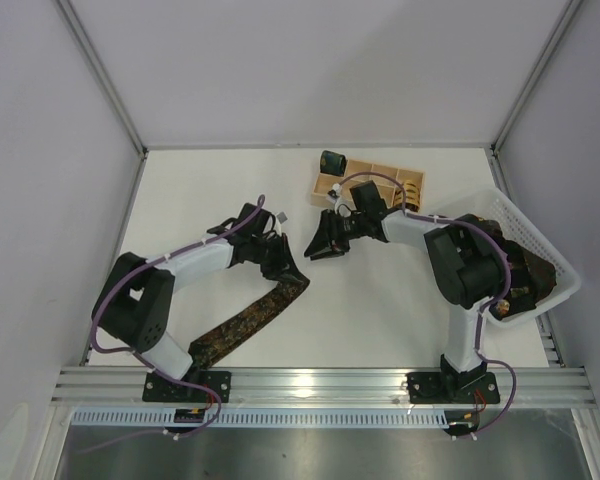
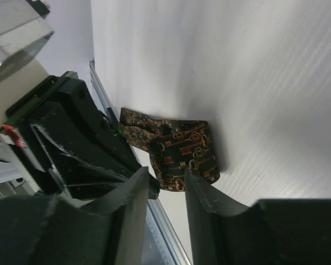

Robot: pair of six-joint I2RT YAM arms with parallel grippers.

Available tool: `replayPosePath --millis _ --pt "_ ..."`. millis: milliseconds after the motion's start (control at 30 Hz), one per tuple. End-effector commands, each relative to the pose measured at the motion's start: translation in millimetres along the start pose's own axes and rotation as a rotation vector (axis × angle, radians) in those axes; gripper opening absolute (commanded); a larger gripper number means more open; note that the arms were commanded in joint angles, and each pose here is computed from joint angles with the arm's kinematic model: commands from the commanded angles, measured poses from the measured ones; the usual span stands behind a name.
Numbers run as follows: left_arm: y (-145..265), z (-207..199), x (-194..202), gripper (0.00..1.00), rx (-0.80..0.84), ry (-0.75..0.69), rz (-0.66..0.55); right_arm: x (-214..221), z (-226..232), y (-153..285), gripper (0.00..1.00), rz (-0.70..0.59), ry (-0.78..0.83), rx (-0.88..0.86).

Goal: Roll the ties
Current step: Roll the tie

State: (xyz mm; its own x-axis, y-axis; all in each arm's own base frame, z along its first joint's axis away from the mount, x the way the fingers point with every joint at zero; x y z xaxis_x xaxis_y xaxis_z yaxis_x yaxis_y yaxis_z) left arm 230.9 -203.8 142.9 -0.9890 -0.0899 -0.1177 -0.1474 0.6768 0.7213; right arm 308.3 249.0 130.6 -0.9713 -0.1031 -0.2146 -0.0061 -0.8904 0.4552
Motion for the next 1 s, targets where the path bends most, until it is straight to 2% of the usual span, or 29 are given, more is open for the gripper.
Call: replayPosePath --millis 0,133,433,700,967 --pt "-0.3 -3.1 -8.2 0.12 -0.032 -0.004 -0.051 -9.4 7.7 2.2 0.45 0.015 0.069 -0.056" --pt "-5.0 4.7 -5.3 0.11 -0.075 0.008 -0.029 -1.3 -2.8 1.1 0.53 0.048 0.049 -0.074" --pt "-10.3 24.8 6.7 0.11 -0.138 0.034 0.000 11.6 -15.2 -15.1 0.61 0.114 0.043 -0.112" --pt "-7.8 30.3 8.5 0.11 -0.121 0.037 -0.004 15.3 -32.5 -32.5 0.63 0.146 0.023 -0.080" --pt "17.7 2.1 -0.7 0.17 -0.069 -0.035 -0.044 11.9 -32.7 -34.2 0.62 0.129 0.000 -0.076"
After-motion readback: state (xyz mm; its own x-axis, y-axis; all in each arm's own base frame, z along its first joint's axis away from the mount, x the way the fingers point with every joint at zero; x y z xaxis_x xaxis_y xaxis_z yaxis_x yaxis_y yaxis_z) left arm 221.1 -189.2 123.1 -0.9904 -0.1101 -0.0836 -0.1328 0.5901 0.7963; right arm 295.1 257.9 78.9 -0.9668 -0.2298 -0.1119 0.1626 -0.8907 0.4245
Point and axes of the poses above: each gripper's point midway between its finger pads, its own y axis back along the fingers, its own z axis along the line the jaws close on, x = y × z, the point moved 9 cm from there along y, back along the fingers, and after that the axes turned 1 degree about y, right-handed, at the moved point
